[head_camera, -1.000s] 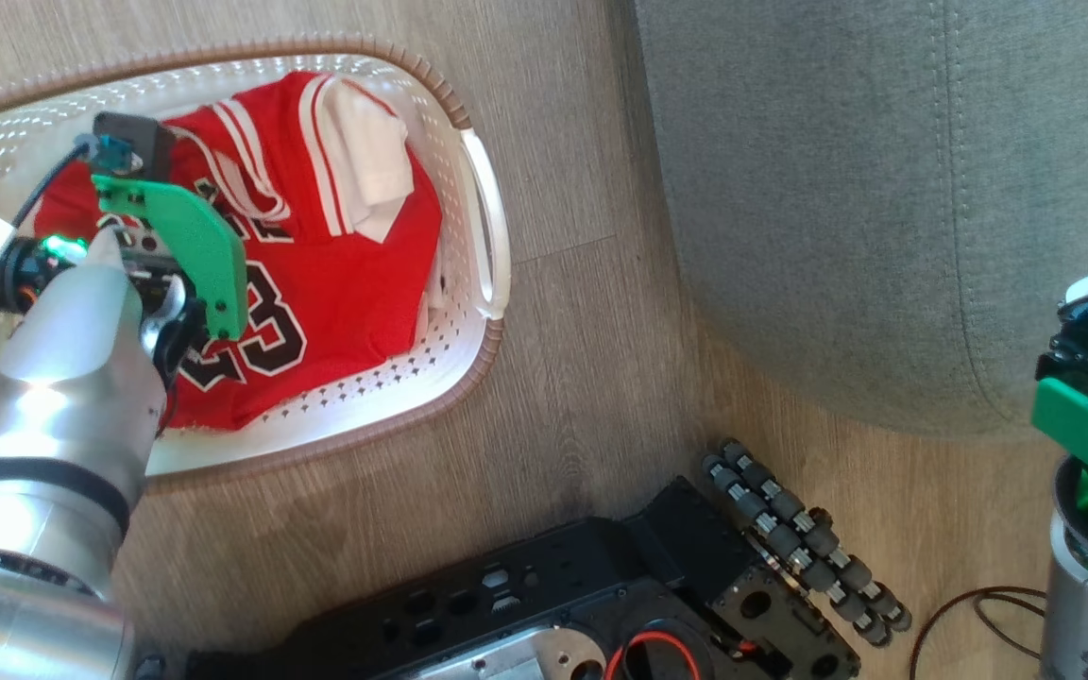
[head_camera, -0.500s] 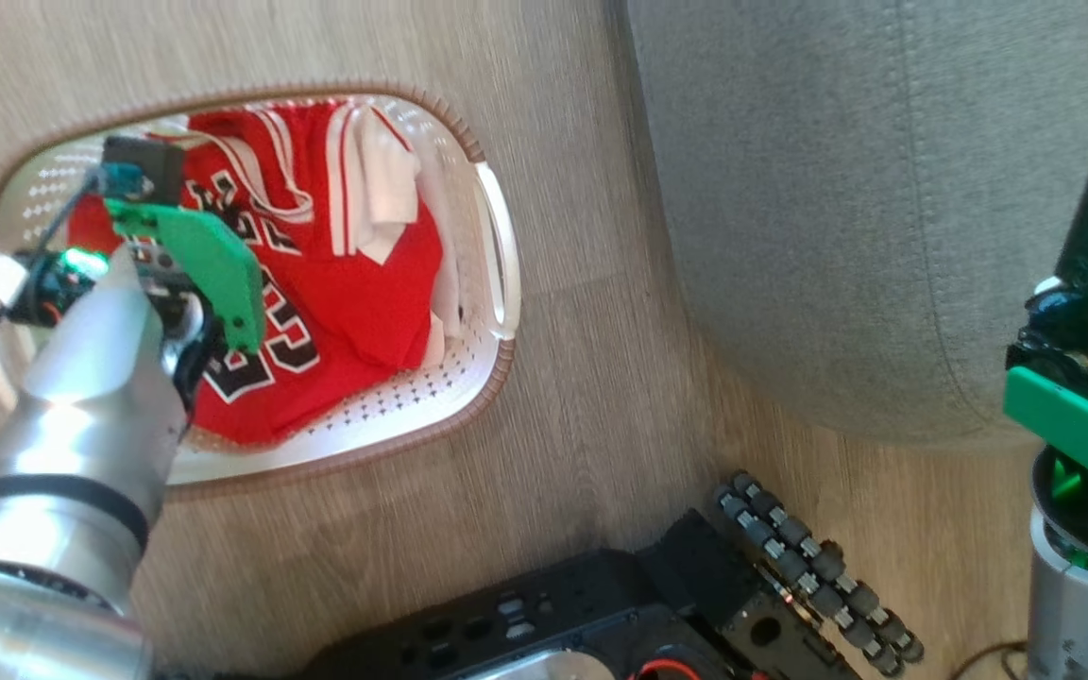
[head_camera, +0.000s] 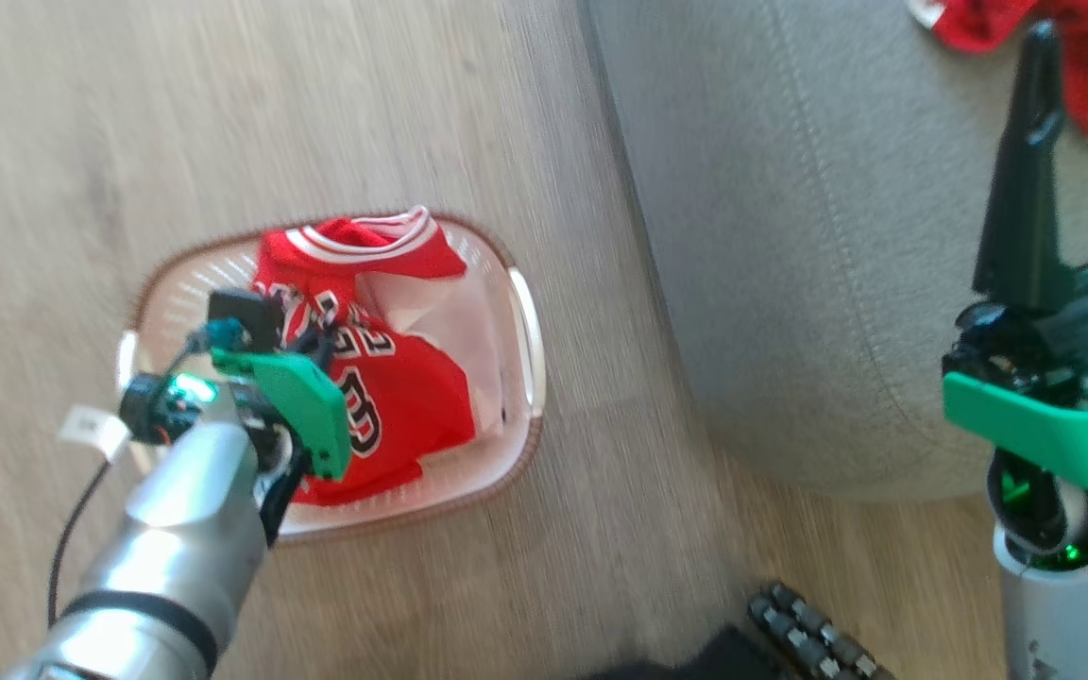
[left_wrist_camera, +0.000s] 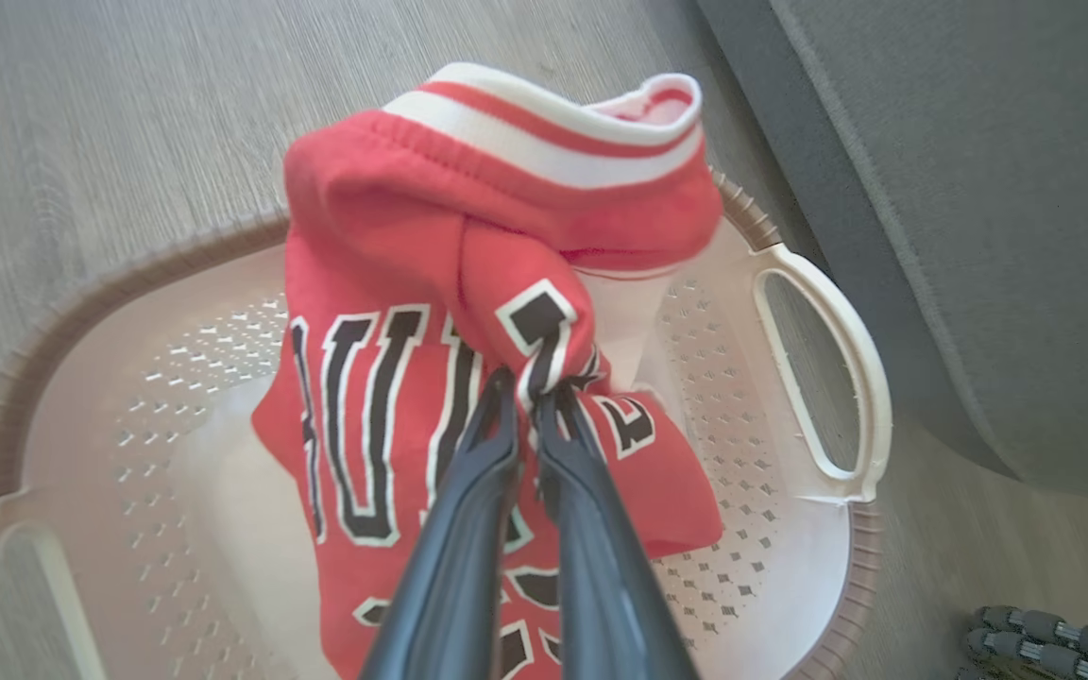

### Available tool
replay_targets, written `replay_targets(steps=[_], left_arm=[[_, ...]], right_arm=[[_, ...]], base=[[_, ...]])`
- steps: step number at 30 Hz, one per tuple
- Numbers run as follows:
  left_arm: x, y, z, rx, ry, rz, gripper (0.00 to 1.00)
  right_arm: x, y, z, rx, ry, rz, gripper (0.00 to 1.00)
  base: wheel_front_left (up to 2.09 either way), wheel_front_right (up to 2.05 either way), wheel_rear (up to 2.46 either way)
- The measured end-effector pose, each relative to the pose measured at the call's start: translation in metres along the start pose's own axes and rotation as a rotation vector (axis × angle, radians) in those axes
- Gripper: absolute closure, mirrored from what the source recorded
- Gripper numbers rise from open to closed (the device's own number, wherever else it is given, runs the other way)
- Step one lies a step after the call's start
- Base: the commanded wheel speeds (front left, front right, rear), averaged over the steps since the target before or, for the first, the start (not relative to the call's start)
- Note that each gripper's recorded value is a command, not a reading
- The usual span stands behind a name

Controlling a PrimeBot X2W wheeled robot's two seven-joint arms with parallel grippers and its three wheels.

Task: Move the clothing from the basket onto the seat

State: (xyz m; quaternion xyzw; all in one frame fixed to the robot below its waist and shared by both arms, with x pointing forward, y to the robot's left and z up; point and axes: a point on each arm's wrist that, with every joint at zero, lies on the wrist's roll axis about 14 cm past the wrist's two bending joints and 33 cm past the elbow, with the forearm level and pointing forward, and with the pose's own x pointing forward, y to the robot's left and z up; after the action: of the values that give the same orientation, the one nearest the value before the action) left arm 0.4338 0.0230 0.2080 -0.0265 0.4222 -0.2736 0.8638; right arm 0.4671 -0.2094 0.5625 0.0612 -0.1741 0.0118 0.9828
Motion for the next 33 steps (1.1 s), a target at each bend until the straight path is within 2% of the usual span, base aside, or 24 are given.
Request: replay_targets(steps=[7, 15, 22, 33], left_arm=[[-0.047, -0.019, 0.044, 0.029, -0.160, -0.005, 1.00], [-0.104, -0.033, 0.107, 0.049, -0.397, -0.006, 1.00], [-0.160, -0.043, 0.150, 0.107, -0.595, -0.002, 1.00], [-0.240, -0.087, 0.212, 0.222, -0.870, -0.050, 1.00]], right_arm=[[-0.018, 0.007, 0.041, 0.019, -0.048, 0.021, 0.00], [-0.038, 0.025, 0.067, 0.072, -0.076, 0.068, 0.00], [-0.052, 0.039, 0.081, 0.114, -0.090, 0.107, 0.00], [-0.075, 0.059, 0.084, 0.157, -0.059, 0.171, 0.00]], base=[[0.00, 0.00, 0.00], [0.00, 0.00, 0.00], [0.00, 0.00, 0.00], [0.00, 0.00, 0.00]])
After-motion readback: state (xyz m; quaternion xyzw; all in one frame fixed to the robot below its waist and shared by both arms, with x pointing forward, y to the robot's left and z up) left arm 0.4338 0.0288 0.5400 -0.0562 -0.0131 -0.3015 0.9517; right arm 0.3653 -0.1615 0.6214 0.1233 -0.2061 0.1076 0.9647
